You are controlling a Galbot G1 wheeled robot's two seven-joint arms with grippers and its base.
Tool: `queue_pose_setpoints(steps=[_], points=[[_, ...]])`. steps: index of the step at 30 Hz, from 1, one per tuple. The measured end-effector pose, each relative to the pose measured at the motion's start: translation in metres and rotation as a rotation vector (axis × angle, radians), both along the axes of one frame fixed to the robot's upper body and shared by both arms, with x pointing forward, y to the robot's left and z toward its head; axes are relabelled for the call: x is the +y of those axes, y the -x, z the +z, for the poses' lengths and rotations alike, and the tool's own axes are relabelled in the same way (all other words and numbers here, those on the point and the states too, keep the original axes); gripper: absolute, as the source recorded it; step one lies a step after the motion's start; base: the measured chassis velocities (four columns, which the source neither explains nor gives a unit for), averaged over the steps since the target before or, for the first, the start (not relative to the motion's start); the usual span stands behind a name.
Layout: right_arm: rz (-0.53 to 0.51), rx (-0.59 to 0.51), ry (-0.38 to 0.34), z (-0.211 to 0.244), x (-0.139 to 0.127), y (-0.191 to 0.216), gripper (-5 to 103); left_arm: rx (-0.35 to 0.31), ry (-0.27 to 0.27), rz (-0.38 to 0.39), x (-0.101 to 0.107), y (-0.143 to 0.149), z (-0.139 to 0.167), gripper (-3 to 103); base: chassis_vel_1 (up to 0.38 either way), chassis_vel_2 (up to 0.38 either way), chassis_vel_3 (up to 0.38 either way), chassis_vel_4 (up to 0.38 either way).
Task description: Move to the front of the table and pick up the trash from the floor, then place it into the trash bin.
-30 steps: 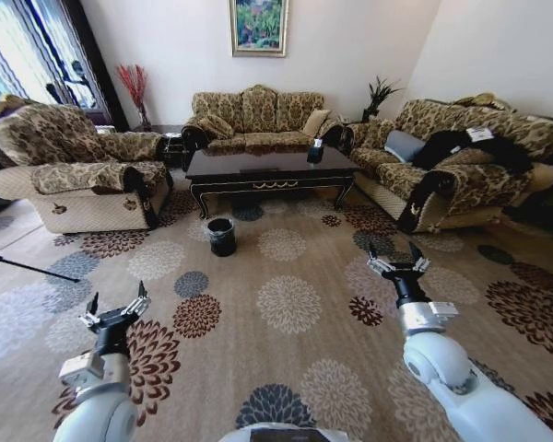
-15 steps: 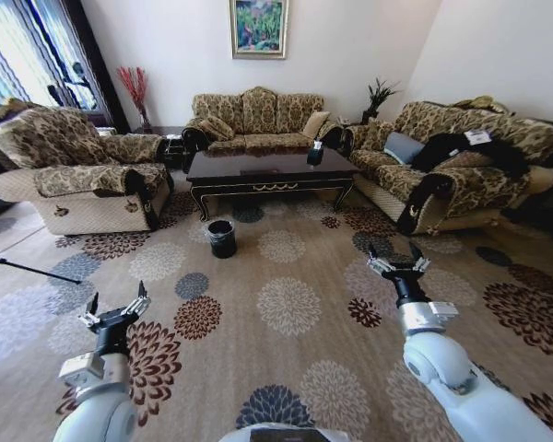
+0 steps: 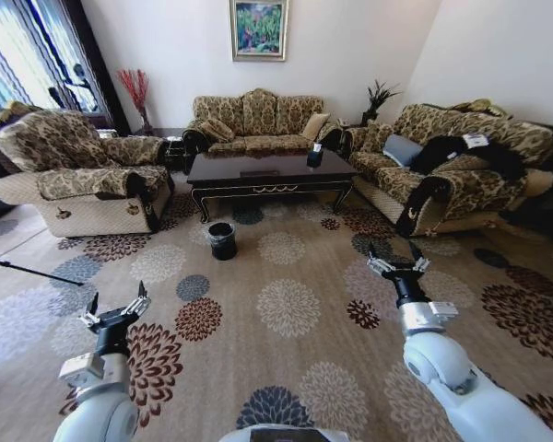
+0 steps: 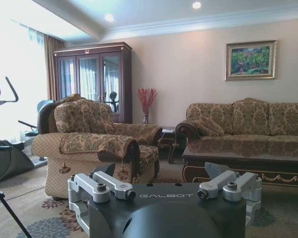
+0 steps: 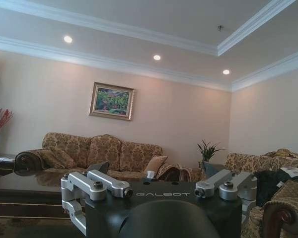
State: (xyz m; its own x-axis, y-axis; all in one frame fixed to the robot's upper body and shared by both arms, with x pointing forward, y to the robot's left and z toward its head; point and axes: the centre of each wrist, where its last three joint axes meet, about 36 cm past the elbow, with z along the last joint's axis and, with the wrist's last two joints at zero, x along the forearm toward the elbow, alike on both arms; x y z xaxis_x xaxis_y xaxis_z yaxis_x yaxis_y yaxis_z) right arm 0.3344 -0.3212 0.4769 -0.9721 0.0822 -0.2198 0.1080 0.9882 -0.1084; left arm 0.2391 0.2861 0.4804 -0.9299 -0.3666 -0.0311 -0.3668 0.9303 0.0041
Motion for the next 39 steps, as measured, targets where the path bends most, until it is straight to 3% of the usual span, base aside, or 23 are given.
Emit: queue_pose_setpoints(steps=[39], points=[[0.0,0.0,0.0,0.0,0.0,0.0,100,0.0,0.0,0.0,0.0,0.0,0.0,100,0.0,0.0,0.0,0.0]])
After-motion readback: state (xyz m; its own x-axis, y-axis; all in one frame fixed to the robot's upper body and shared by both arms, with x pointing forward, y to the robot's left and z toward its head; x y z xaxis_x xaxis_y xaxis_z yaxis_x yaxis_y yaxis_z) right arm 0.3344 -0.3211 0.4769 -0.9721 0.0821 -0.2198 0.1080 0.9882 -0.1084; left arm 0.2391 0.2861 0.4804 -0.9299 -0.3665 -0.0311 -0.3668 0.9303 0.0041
